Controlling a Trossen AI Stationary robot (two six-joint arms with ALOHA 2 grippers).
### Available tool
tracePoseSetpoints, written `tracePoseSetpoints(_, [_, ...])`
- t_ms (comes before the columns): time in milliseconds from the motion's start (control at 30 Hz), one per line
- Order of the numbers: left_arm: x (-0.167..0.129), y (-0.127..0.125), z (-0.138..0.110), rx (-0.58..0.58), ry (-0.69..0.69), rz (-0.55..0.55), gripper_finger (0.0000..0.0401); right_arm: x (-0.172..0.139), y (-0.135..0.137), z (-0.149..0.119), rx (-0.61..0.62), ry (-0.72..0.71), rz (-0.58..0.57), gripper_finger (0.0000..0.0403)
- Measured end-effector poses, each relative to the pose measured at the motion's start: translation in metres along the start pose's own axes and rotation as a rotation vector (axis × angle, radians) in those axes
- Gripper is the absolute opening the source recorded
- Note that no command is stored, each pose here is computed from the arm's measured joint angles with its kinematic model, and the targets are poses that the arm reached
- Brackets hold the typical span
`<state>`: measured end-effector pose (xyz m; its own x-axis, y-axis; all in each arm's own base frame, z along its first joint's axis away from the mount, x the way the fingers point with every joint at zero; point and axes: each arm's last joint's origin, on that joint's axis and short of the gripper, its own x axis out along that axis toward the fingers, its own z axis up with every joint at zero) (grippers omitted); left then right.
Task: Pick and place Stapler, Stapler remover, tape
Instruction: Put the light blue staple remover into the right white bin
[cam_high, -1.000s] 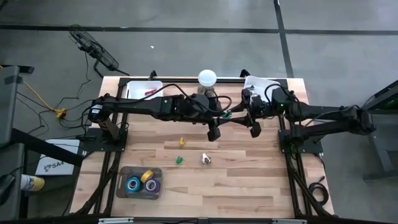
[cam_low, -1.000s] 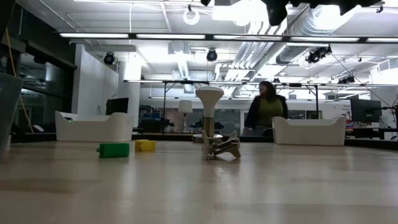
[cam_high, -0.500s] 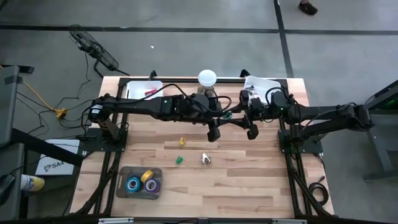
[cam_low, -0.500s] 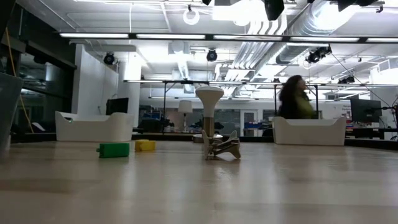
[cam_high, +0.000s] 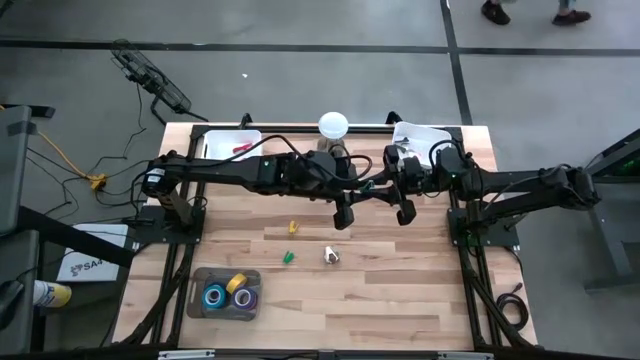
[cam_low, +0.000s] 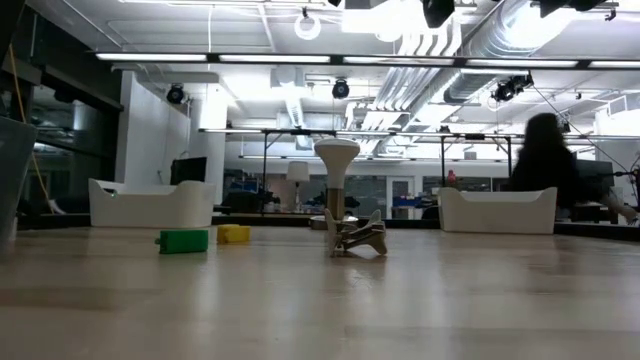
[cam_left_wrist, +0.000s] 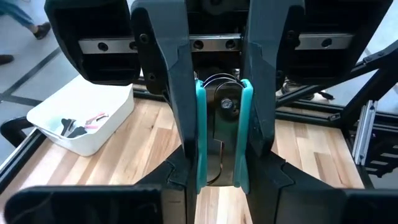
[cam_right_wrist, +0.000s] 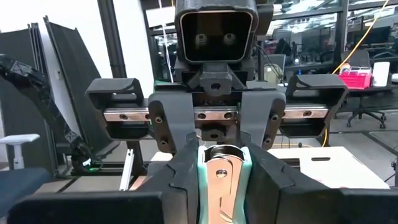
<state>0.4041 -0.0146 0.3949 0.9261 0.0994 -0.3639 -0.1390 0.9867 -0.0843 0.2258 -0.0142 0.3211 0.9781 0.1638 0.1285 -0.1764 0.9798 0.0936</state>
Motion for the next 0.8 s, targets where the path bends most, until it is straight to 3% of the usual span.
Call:
tracePoseSetpoints(167, [0.000, 0.000, 0.000, -0.031, 0.004, -0.001, 0.0092, 0.000, -0.001, 0.000, 0.027, 0.001, -0.002, 0.0083])
tracePoseSetpoints(400, [0.000, 0.001, -0.003, -0.024, 0.032, 0.013, 0.0228, -0.001, -0.004, -0.002, 0.049, 0.024, -0.054, 0.0083])
tracePoseSetpoints(533, [0.000, 0.003, -0.010, -0.013, 0.092, 0.068, 0.0278, -0.003, -0.010, -0.007, 0.073, 0.071, -0.109, 0.0083])
tracePoseSetpoints(667, [-0.008, 0.007, -0.015, -0.011, 0.170, 0.143, 0.0294, -0.008, -0.018, -0.008, 0.088, 0.137, -0.215, 0.0083])
tracePoseSetpoints(800, [-0.018, 0.010, -0.019, -0.045, 0.228, 0.205, 0.0296, -0.015, -0.031, -0.009, 0.095, 0.254, -0.401, 0.0083])
